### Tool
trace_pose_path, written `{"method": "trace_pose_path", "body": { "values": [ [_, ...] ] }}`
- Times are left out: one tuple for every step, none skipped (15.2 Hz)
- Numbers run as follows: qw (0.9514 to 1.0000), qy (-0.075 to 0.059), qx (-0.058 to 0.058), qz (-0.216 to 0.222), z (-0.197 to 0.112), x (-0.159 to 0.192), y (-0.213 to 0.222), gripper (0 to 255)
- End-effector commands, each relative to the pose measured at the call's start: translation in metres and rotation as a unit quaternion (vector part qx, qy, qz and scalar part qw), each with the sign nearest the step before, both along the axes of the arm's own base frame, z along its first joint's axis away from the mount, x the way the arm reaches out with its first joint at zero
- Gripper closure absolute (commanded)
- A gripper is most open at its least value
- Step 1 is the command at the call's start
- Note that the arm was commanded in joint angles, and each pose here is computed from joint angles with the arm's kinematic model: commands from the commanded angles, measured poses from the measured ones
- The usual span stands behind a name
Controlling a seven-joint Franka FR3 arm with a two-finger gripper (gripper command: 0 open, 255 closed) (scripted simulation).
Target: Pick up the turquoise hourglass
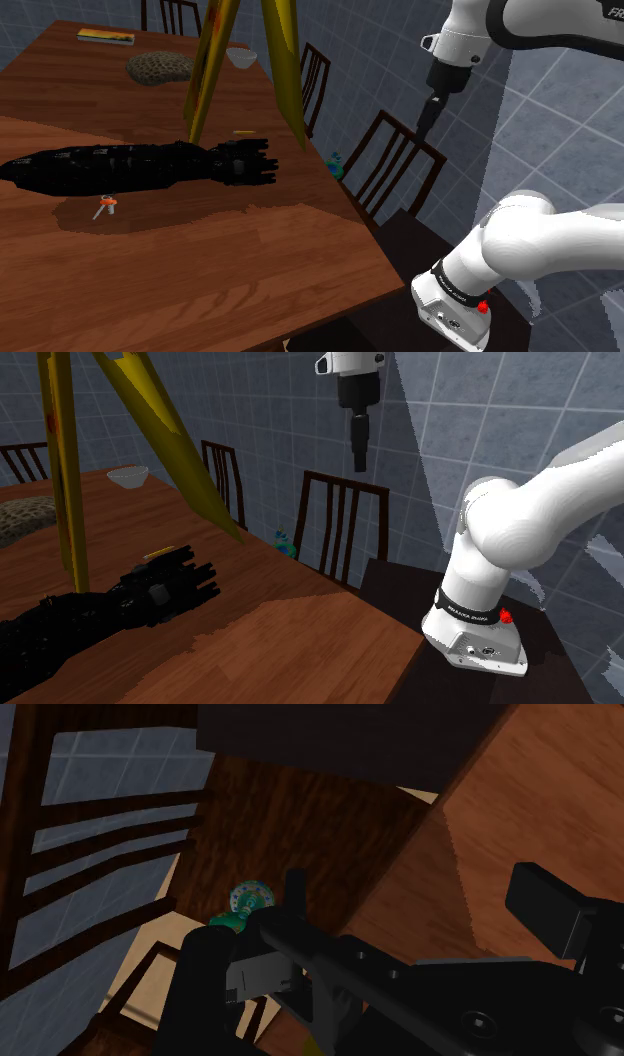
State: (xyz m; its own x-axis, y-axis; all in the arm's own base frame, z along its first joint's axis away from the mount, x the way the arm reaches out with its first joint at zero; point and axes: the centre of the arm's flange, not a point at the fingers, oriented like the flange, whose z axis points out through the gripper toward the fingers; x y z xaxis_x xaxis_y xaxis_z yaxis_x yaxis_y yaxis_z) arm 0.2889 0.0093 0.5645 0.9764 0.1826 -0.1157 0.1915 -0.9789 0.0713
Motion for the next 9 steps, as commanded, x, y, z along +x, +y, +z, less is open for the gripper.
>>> {"method": "trace_pose_path", "body": {
  "values": [
    [1.0000, 0.000, 0.000, 0.000, 0.000, 0.000, 0.000, 0],
    [1.0000, -0.002, 0.001, 0.001, -0.009, 0.008, -0.006, 0],
    [1.0000, -0.004, 0.002, 0.002, -0.018, 0.015, -0.011, 0],
    [1.0000, -0.005, 0.004, 0.003, -0.026, 0.023, -0.017, 0],
    [1.0000, -0.007, 0.005, 0.005, -0.035, 0.031, -0.022, 0],
    [0.9999, -0.009, 0.006, 0.006, -0.044, 0.038, -0.028, 0],
    [0.9999, -0.011, 0.007, 0.007, -0.053, 0.046, -0.033, 0],
    [0.9999, -0.013, 0.008, 0.008, -0.061, 0.054, -0.039, 0],
    [0.9998, -0.014, 0.010, 0.009, -0.070, 0.062, -0.044, 0]
  ]
}}
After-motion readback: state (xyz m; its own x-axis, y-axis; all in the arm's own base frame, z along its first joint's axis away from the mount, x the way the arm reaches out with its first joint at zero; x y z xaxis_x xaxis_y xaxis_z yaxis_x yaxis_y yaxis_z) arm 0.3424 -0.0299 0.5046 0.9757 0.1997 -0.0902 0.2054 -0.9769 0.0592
